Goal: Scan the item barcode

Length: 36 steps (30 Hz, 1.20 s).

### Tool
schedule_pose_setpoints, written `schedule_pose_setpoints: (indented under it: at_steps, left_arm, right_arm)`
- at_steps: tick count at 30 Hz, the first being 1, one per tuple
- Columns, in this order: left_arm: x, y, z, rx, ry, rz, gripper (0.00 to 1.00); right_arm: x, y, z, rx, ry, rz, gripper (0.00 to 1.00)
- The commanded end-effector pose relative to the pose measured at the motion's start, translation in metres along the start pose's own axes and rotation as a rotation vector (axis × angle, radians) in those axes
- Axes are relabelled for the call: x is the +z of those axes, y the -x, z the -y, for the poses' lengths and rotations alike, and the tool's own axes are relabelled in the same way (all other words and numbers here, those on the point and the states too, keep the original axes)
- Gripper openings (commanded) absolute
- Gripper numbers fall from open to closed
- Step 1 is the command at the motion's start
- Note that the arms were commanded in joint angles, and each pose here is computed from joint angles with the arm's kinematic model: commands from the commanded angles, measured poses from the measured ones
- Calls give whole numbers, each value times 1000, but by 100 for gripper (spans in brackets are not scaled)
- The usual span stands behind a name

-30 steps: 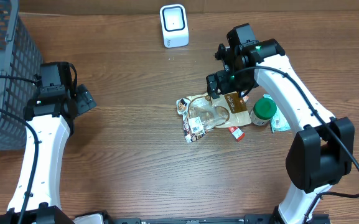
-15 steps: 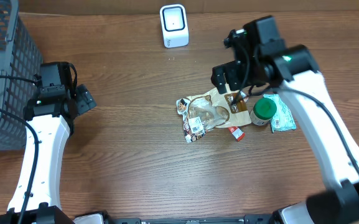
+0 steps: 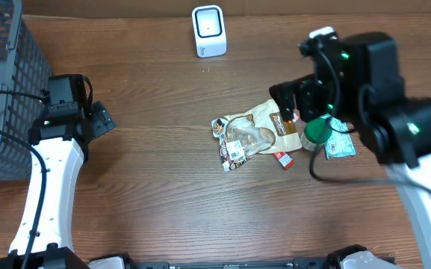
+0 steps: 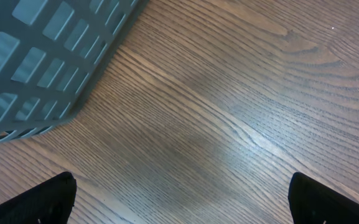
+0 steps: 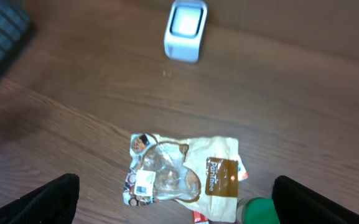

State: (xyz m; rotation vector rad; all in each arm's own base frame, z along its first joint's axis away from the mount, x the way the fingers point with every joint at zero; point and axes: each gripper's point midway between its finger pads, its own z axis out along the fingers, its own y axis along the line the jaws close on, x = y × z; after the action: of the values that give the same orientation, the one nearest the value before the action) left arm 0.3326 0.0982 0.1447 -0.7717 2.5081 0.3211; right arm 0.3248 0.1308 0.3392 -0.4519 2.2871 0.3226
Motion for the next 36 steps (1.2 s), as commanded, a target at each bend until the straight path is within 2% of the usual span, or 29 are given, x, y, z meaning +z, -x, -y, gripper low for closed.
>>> schedule_pose_setpoints:
  at_steps: [1, 9, 16, 29, 36]
  left_arm:
    - [-4, 6, -3, -16, 11, 22, 100]
    - [-4, 6, -3, -16, 11, 22, 100]
    - [-4, 6, -3, -16, 11, 22, 100]
    - [-4, 6, -3, -16, 11, 22, 100]
    - [-4, 6, -3, -16, 11, 22, 100]
  right_arm:
    - [-45, 7, -8, -19, 2, 111, 100]
    - [-130, 6, -19, -50, -11, 325, 100]
    - [-182, -16, -26, -63, -18, 420, 100]
    - [-242, -74, -36, -78, -19, 528, 100]
    - [-245, -112, -35, -74, -38, 567, 100]
